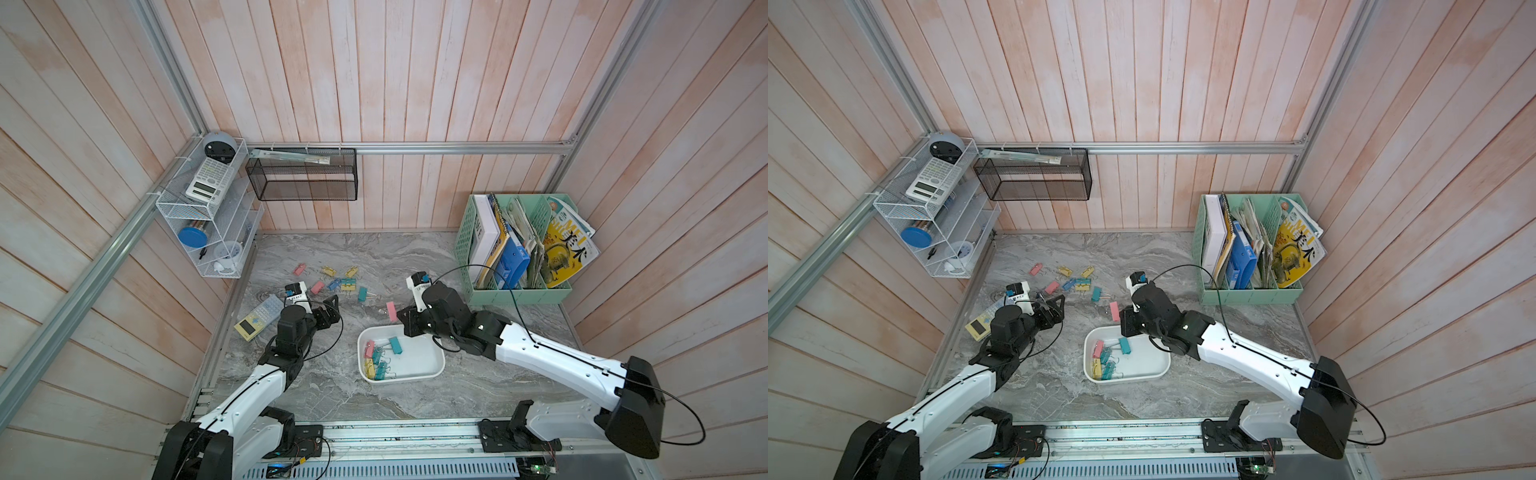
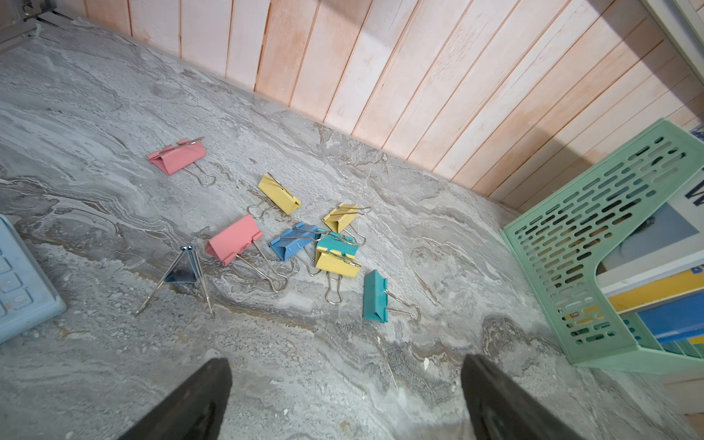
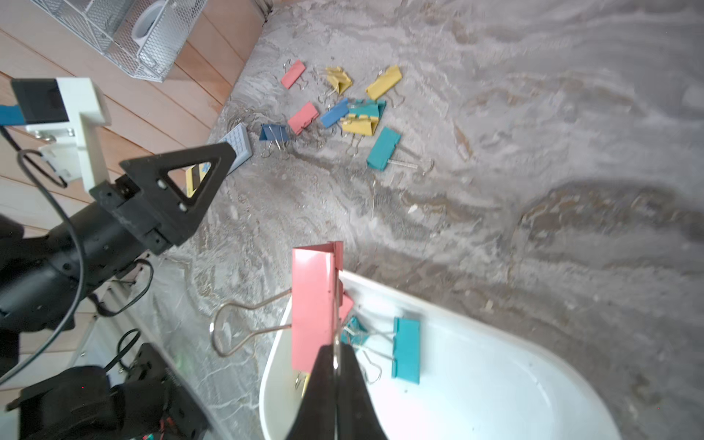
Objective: Put the binder clips in the storage box
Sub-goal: Place the binder clip in the storage box.
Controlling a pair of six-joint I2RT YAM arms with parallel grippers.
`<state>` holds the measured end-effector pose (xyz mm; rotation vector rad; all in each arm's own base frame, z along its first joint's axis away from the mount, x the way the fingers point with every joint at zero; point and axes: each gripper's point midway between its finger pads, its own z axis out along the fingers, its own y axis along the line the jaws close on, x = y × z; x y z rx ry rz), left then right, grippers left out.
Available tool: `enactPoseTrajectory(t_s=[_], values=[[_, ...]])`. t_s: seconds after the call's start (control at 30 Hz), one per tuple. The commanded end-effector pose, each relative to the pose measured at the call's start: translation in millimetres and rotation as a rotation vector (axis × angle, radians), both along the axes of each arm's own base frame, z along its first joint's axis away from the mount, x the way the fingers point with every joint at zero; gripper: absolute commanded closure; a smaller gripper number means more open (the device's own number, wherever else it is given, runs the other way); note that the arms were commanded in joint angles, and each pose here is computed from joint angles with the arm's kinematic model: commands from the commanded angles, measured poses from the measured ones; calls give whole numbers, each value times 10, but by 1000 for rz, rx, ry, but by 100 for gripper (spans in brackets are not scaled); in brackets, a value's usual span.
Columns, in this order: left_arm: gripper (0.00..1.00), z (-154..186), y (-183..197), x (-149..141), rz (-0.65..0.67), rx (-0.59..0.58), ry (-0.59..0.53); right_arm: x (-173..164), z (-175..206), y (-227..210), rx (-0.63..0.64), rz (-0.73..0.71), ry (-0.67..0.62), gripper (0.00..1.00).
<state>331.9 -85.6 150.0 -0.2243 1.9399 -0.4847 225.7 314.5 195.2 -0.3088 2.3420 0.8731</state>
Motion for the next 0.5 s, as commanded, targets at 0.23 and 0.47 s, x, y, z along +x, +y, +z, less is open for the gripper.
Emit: enactPoseTrajectory(t_s=[0.23, 0.47], values=[[0, 98, -32, 25, -19, 8, -30, -494, -940, -99, 60, -22, 376, 100], [0, 27, -44, 50, -21, 15, -7, -612, -1320, 132, 39, 45, 533, 100]])
